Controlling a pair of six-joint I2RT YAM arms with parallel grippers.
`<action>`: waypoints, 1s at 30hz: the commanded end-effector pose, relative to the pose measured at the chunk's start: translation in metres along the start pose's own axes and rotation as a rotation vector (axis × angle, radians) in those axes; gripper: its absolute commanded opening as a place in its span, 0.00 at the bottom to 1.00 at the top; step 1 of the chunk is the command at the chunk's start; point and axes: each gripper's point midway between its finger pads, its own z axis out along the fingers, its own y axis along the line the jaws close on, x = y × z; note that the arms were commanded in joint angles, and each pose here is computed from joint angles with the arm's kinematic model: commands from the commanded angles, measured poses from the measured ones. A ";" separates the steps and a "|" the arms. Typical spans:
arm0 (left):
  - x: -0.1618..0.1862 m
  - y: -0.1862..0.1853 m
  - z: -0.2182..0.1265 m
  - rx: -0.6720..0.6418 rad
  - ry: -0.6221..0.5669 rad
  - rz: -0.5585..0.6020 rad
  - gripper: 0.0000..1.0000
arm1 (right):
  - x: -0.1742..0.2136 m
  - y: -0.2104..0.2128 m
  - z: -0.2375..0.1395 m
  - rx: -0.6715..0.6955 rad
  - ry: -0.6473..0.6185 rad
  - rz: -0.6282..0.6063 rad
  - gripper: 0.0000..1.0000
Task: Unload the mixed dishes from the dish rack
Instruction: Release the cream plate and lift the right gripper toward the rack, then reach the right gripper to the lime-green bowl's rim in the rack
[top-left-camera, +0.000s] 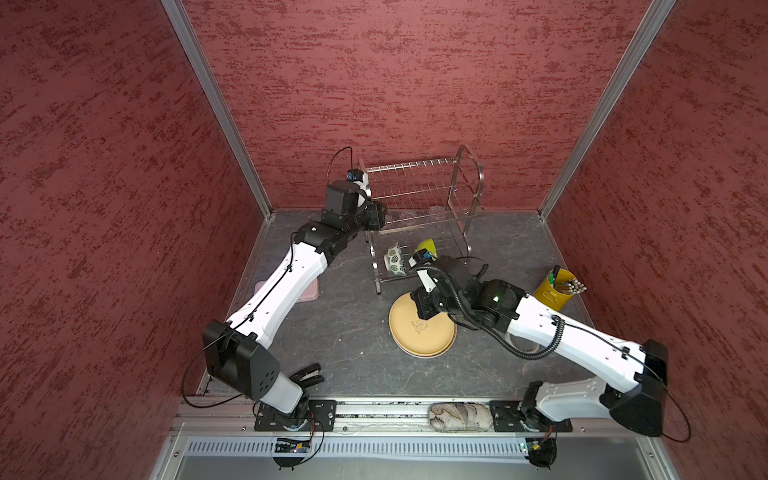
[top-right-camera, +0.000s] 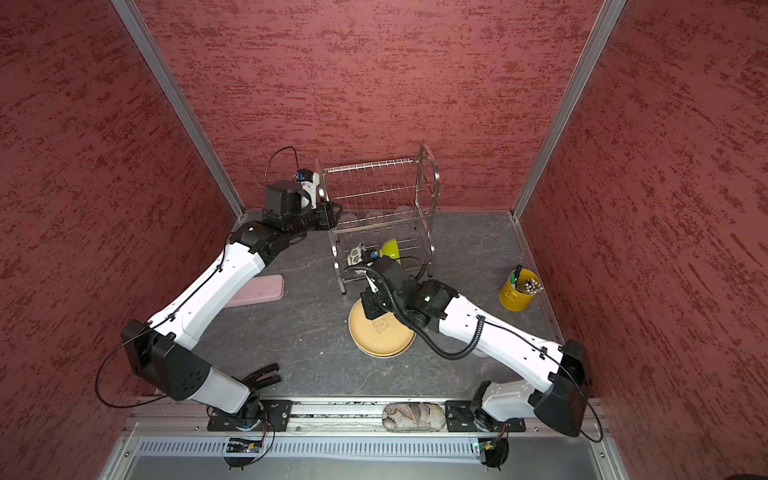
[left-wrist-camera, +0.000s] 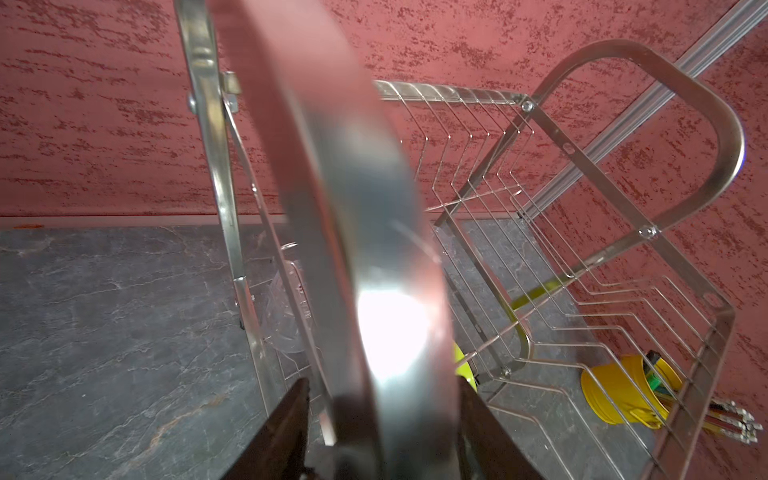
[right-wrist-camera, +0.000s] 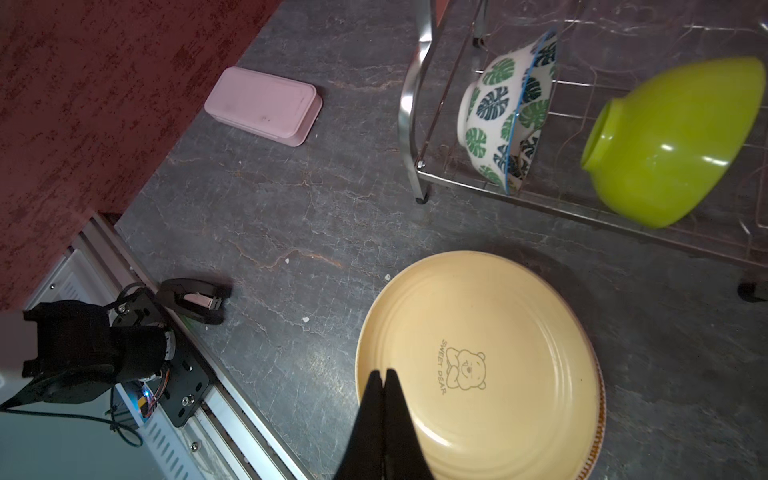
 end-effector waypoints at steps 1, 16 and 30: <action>-0.005 -0.016 -0.025 0.038 -0.026 -0.004 0.59 | -0.021 -0.009 -0.014 0.005 -0.110 0.045 0.05; 0.005 -0.015 -0.072 -0.002 -0.070 -0.011 0.78 | -0.033 -0.052 -0.044 0.065 -0.225 0.095 0.10; 0.098 0.043 -0.077 -0.154 0.006 -0.081 0.84 | -0.041 -0.087 -0.067 0.174 -0.455 0.111 0.18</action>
